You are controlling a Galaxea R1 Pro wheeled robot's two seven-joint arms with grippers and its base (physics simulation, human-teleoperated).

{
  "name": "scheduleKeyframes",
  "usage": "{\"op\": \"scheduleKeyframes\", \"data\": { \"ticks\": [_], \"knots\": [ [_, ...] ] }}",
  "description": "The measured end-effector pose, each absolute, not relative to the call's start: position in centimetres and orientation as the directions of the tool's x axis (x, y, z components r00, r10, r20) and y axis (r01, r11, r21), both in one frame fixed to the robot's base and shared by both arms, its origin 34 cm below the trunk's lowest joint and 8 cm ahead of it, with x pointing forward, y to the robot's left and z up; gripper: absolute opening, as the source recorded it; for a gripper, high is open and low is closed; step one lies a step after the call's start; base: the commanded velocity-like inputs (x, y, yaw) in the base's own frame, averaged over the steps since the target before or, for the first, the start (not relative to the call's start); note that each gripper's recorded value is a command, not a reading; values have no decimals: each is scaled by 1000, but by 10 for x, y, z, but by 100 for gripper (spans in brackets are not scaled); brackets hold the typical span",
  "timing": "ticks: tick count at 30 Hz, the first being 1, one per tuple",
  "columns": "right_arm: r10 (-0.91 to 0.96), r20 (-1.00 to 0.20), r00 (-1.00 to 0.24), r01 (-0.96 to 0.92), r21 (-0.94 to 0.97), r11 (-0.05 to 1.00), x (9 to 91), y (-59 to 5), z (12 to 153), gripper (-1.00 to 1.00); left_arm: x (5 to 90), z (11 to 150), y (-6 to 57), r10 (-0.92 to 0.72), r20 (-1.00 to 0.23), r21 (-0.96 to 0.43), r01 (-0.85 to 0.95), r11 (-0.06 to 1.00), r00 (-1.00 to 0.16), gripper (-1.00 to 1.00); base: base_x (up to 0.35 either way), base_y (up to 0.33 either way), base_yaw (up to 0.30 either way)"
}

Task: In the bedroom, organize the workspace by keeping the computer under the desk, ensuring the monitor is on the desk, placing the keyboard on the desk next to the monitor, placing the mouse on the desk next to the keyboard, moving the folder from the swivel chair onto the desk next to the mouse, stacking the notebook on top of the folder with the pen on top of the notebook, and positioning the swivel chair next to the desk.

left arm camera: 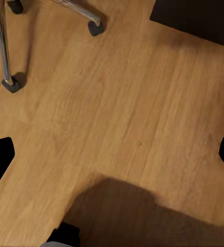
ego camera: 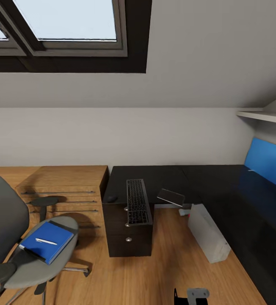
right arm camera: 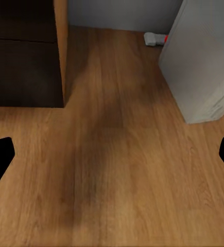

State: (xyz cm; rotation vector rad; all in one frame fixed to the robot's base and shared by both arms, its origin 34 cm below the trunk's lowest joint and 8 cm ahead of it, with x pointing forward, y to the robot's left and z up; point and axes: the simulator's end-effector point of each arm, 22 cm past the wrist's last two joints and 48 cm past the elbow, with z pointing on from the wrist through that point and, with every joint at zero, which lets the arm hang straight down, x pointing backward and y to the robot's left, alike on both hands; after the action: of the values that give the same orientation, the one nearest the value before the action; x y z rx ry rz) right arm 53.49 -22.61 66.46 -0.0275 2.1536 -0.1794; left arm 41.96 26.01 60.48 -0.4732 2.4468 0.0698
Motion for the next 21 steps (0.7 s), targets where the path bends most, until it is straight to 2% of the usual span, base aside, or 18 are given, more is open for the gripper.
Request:
{"op": "scheduleKeyframes", "data": {
  "ticks": [4,7,8,9,11,12,13,15,18,21],
  "knots": [
    [-64,-856,-513,22,-88,996,570,-197,689,100,474,647,238,-314,-610,-67,-348,935,-727,100,0,0,2],
    [27,-856,-516,39,8,999,614,-179,720,100,526,721,211,-285,-607,-78,-302,950,-742,100,0,0,0],
    [246,-780,-575,121,216,969,626,-165,725,100,548,756,208,-256,-583,-64,-270,961,-771,100,0,0,0],
    [344,-778,-525,135,323,937,655,-156,762,100,596,824,201,-264,-676,-129,-242,962,-688,100,0,0,0],
    [413,-739,-533,152,396,906,664,-149,772,100,603,831,204,-266,-669,-130,-243,961,-694,100,0,0,0],
    [467,-703,-537,161,457,875,676,-142,784,100,613,842,210,-279,-670,-140,-252,958,-688,100,0,0,0],
    [607,-576,-547,194,618,762,700,-125,816,100,627,858,238,-389,-645,-216,-332,918,-658,100,0,0,0],
    [691,-506,-516,221,701,678,714,-125,835,100,632,868,249,-428,-644,-248,-356,901,-633,100,0,0,0],
    [809,-343,-478,221,844,489,723,-115,857,100,636,877,258,-450,-649,-269,-368,890,-614,100,0,0,0],
    [813,-309,-493,180,879,442,723,-106,867,100,637,879,259,-451,-652,-271,-367,890,-610,100,0,0,0]
  ]
}}
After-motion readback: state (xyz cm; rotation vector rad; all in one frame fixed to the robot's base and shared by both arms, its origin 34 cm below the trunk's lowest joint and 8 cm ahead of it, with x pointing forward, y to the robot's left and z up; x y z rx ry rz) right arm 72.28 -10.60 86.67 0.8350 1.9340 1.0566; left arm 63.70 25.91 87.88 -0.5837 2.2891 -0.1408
